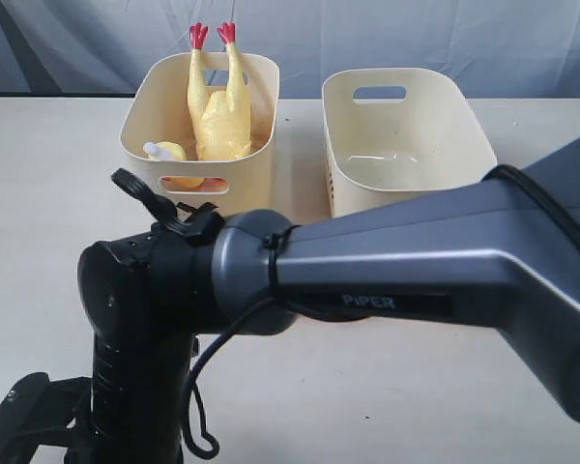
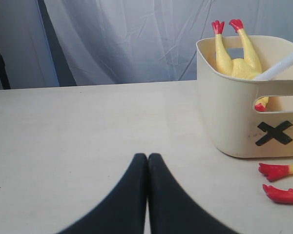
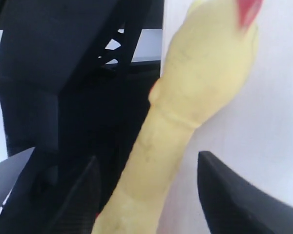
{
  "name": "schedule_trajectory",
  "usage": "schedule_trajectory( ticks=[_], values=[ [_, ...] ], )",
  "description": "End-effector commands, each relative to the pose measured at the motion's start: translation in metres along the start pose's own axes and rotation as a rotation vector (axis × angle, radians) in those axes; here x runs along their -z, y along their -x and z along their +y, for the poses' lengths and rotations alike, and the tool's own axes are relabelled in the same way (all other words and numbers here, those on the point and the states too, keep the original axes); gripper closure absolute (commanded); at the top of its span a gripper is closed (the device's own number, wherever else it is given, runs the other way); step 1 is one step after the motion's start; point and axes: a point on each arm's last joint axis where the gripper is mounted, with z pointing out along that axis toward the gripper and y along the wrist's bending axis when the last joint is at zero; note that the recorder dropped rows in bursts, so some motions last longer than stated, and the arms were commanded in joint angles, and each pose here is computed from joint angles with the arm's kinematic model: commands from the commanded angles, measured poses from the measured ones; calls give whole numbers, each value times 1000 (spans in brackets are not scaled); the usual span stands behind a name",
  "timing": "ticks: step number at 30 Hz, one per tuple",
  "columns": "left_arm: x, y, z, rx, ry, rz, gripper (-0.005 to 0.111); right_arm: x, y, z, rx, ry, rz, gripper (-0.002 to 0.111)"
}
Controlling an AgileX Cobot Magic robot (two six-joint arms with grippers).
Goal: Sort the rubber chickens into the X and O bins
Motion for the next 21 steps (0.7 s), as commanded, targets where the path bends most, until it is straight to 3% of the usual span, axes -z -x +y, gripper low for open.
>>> schedule_trajectory(
  ticks=[1, 12, 18, 21],
  values=[
    [0, 1, 0, 11, -5, -11, 107, 0, 1, -3, 2, -32, -14, 52],
    [0, 1, 0, 11, -5, -11, 107, -22, -8, -11, -52, 25, 71, 53],
    [0, 1, 0, 11, -5, -11, 107, -20, -6, -10, -48, 15, 60, 80],
    [0, 1, 0, 11, -5, -11, 107, -15, -6, -10, -26, -18, 54, 80]
  ],
)
